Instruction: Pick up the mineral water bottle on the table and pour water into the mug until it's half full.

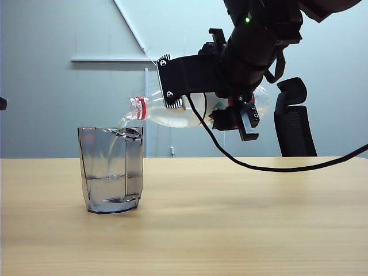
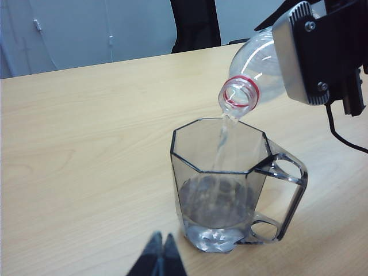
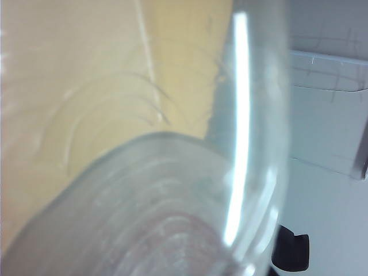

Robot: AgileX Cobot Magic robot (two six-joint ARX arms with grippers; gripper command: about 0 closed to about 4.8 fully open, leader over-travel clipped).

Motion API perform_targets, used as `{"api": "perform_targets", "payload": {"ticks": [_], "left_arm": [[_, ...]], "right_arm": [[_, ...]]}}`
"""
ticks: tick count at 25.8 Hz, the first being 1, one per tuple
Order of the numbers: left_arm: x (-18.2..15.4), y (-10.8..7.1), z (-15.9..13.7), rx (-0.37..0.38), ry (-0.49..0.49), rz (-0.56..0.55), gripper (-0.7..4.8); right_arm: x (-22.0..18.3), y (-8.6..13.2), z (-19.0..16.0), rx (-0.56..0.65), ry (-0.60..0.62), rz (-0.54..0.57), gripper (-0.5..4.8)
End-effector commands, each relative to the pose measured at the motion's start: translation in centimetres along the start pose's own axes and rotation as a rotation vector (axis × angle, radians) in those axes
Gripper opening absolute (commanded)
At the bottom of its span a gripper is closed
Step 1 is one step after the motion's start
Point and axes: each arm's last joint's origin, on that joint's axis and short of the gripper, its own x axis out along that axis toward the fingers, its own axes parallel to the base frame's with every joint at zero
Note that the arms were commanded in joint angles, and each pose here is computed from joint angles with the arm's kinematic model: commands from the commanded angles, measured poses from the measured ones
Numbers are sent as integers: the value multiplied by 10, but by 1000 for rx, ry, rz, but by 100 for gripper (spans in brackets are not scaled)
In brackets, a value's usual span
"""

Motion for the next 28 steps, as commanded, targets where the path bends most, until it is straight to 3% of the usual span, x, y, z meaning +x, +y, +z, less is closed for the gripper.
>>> {"api": "perform_targets", "payload": {"ticks": [1, 28], "left_arm": [[0, 0, 2, -4, -14, -2, -2], [0, 0, 2, -4, -14, -2, -2]], "right_arm": [[-3, -10, 0, 31, 2, -61, 327], [-3, -10, 0, 2, 4, -61, 327]]}}
